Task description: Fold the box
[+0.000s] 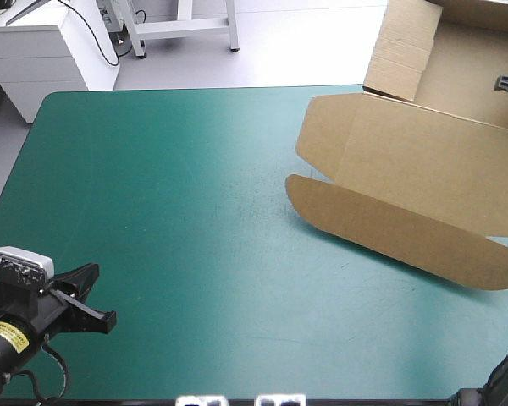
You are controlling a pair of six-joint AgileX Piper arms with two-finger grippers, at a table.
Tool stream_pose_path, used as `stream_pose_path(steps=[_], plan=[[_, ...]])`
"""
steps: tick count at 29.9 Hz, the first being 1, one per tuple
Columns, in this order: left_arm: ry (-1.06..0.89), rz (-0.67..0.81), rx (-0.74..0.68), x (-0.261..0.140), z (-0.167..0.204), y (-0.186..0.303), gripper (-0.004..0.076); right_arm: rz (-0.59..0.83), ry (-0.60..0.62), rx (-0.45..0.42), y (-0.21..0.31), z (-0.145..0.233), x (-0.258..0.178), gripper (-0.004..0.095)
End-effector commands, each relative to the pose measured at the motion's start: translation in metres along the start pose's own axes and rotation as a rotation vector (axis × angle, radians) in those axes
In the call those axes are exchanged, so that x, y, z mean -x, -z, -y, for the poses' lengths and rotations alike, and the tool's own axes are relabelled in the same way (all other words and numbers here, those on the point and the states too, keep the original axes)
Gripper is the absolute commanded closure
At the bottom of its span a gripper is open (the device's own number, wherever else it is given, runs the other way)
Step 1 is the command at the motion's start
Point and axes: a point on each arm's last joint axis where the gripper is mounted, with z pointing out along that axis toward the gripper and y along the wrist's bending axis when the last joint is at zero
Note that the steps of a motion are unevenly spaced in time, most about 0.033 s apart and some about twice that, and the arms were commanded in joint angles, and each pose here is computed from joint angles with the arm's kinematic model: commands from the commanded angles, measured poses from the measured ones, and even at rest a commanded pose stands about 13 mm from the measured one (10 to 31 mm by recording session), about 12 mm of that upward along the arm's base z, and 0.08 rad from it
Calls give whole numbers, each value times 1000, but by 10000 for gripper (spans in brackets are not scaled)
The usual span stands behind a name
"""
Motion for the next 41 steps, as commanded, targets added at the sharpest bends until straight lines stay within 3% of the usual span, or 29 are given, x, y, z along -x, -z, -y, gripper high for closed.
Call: stream_pose_path(steps=[1,8,11,15,20,23,30,34,39,41], plan=[[1,86,-6,12,1,4,732,33,-39,-13,10,19,4,927],[-1,78,-4,11,0,3,732,-72,-36,-73,-41,44,-3,915],[-1,76,-4,11,0,3,732,-107,-45,-77,-59,49,-6,858],[-1,74,-4,11,0,3,732,-147,-49,-76,-76,51,-12,633],[-1,73,-4,11,0,3,732,-199,-29,-86,-89,58,-21,257],[-1,73,-4,11,0,3,732,-190,-66,-72,-82,57,-21,176],[-16,70,-3,11,0,2,732,-7,-41,-45,7,44,-5,236],[-14,70,-5,11,1,2,732,133,-15,77,72,23,-2,484],[-14,70,-5,11,1,2,732,281,81,358,137,-17,-10,933],[-11,70,-9,11,1,2,732,304,116,391,154,-30,-17,914]])
